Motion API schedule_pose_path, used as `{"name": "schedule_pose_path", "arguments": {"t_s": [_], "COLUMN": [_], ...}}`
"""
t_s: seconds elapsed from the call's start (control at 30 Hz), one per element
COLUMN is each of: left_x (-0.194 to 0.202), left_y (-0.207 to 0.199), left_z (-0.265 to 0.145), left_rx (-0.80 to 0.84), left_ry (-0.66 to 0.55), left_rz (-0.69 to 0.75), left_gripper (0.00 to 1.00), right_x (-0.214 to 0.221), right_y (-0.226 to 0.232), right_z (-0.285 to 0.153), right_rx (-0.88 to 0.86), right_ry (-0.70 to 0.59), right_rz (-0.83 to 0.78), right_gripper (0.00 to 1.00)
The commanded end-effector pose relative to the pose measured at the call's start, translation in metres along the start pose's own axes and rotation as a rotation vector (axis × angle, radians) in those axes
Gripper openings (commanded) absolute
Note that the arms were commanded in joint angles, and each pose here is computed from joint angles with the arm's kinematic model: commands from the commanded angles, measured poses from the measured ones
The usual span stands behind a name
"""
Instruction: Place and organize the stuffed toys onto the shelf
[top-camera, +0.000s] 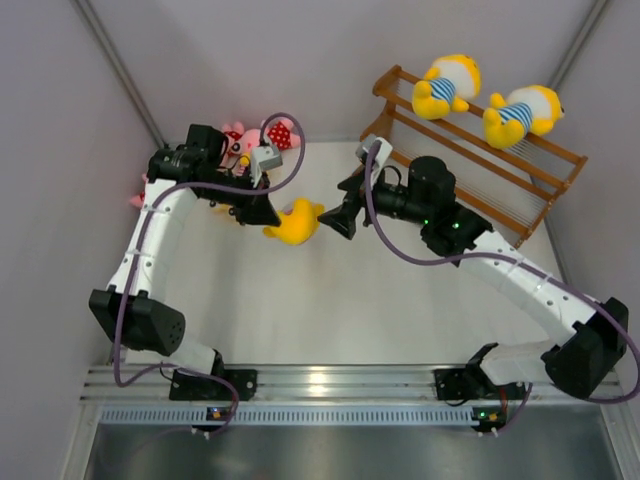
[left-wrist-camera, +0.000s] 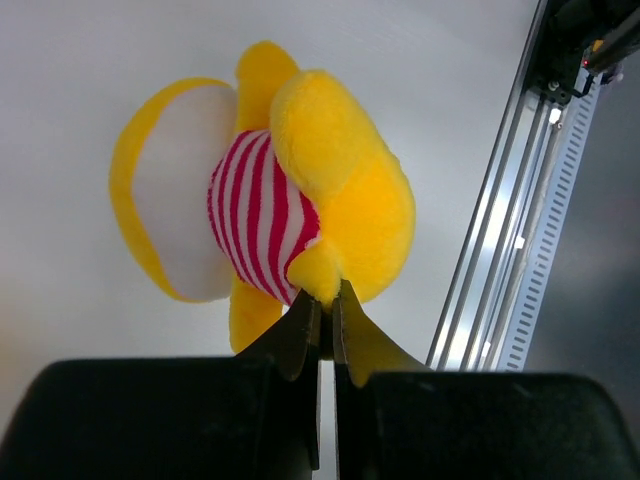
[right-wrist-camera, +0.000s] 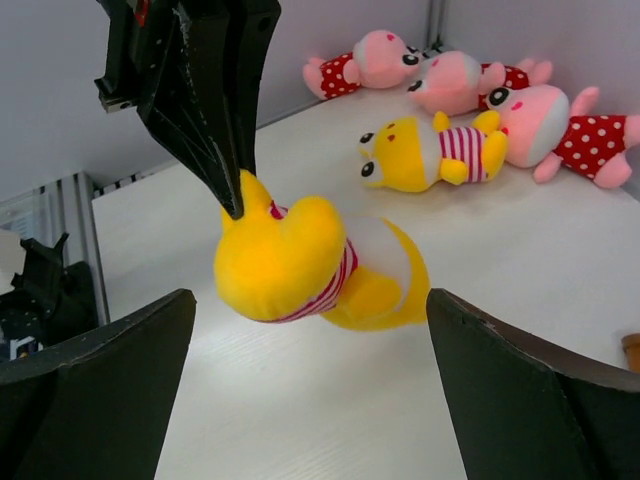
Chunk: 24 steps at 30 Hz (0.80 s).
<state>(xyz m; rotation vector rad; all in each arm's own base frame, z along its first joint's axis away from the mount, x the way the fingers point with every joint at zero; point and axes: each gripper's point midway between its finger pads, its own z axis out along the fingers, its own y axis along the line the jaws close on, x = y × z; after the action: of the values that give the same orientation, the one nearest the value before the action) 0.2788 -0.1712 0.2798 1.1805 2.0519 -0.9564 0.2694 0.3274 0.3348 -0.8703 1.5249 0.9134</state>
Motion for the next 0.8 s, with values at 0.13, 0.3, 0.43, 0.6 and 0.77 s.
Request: {"name": "schedule_pose_path", "arguments": {"t_s": [0.13, 0.3, 0.43, 0.6, 0.77], "left_x": [-0.009, -0.009, -0.008, -0.009, -0.001], "left_y": [-0.026, -0.029, -0.028, -0.026, -0.004], "left_z": [-0.014, -0.015, -0.013, -0.012, -0.016], "left_rx": [-0.012, -0.010, -0.004, -0.005, -0.111], "left_ry": [-0.047, -0.052, -0.050, -0.049, 0.029], "left_rz": [0.213, 0.215, 0.211, 0.199, 0.123], "left_gripper": [0.00, 0.00, 0.00, 0.00, 0.16], "right_x": [-0.005, -0.004, 0.013, 0.043, 0.060], "right_y": [0.023, 0.029, 0.041, 0.051, 0.034], "right_z": [0.028, 0.044, 0.050, 0.063, 0.054], "right_rx": [-0.260, -0.342, -0.414, -0.409, -0.301], "right_ry": [0.072, 0.074, 0.102, 0.205, 0.283], "right_rz": [0.054, 0.094, 0.137, 0.128, 0.043], "right_gripper": [1.00, 0.99, 0.99, 0.63, 0.00]}}
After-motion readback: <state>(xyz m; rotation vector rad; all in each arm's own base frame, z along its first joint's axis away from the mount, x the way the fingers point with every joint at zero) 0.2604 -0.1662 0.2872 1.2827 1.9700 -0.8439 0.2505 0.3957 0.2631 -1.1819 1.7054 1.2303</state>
